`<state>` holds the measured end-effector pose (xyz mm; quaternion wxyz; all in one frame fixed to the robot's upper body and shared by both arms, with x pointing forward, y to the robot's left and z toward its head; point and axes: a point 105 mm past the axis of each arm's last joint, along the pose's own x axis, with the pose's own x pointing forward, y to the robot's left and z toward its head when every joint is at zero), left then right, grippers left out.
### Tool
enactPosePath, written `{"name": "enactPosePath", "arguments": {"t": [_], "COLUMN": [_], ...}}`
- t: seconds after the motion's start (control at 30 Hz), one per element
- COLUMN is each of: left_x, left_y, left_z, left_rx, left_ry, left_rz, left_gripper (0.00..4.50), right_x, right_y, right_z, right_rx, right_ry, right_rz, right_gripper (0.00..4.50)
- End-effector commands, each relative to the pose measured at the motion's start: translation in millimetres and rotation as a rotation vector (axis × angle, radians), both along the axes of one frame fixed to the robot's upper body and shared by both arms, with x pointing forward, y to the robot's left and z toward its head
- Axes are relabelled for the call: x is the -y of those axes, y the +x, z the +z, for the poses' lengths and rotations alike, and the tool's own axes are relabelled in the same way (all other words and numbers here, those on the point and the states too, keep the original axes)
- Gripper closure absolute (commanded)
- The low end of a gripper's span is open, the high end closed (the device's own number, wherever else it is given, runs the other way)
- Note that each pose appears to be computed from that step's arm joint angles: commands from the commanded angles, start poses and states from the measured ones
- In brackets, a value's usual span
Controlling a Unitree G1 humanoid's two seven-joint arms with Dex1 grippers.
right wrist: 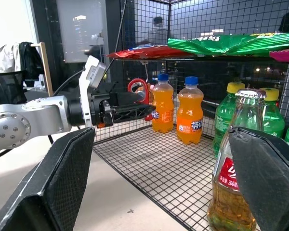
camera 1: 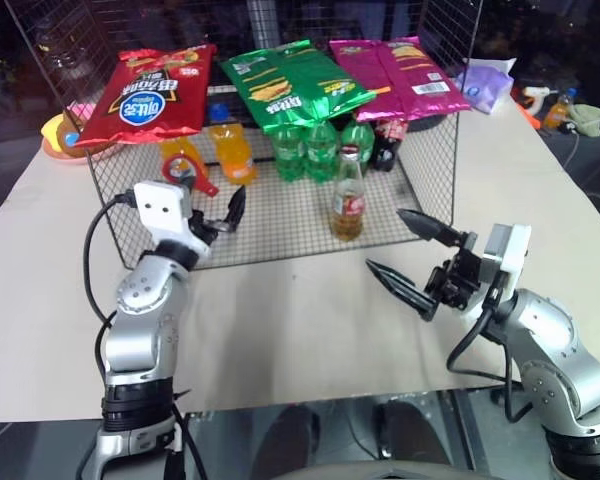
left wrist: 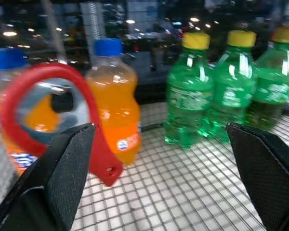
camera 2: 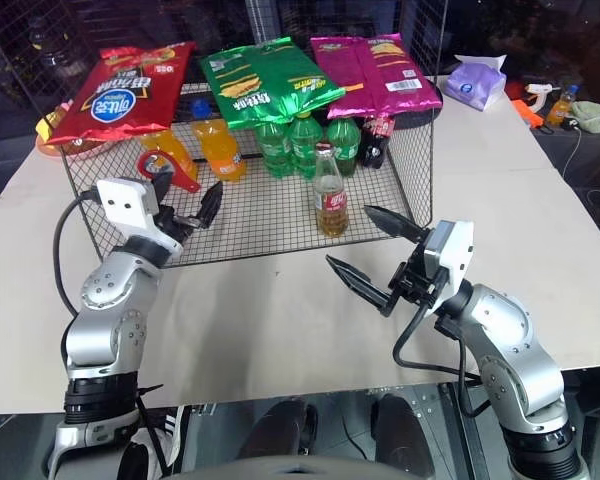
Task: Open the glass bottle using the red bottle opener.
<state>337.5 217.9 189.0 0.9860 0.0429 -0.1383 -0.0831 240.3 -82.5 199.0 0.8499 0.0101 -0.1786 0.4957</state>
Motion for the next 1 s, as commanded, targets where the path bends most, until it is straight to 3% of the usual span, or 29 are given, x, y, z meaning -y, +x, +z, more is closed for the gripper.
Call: {"name": "enactPosePath", "arguments": {"t": [0.03,0.23,0.57,1.0], "left_x": [3.0,2.3,-18.5,-38.3], "left_y": [-12.0,-23.6,-15.8,17.2], "left_z": [21.4,16.6,12.7,10.0], "left_rx": [0.1,0.114,0.122,0.122], "left_ry": [0.015,0.007,0.025,-0.019], "left_rz": [0.008,0.037,0.161,0.283], "left_gripper": [0.0,0.0,0.0,0.0], "right_x": [0.4,2.7,4.1,1.4], "right_y": [-5.4,-4.7,-4.5,-3.8], "right_z": [9.3,6.8,5.3,4.5], "right_rx": [0.047,0.038,0.037,0.039], "right_ry": [0.008,-0.005,-0.022,-0.01], "right_rz": [0.004,-0.006,-0.011,-0.027], "right_gripper": [0.05,0.05,0.05,0.05]}}
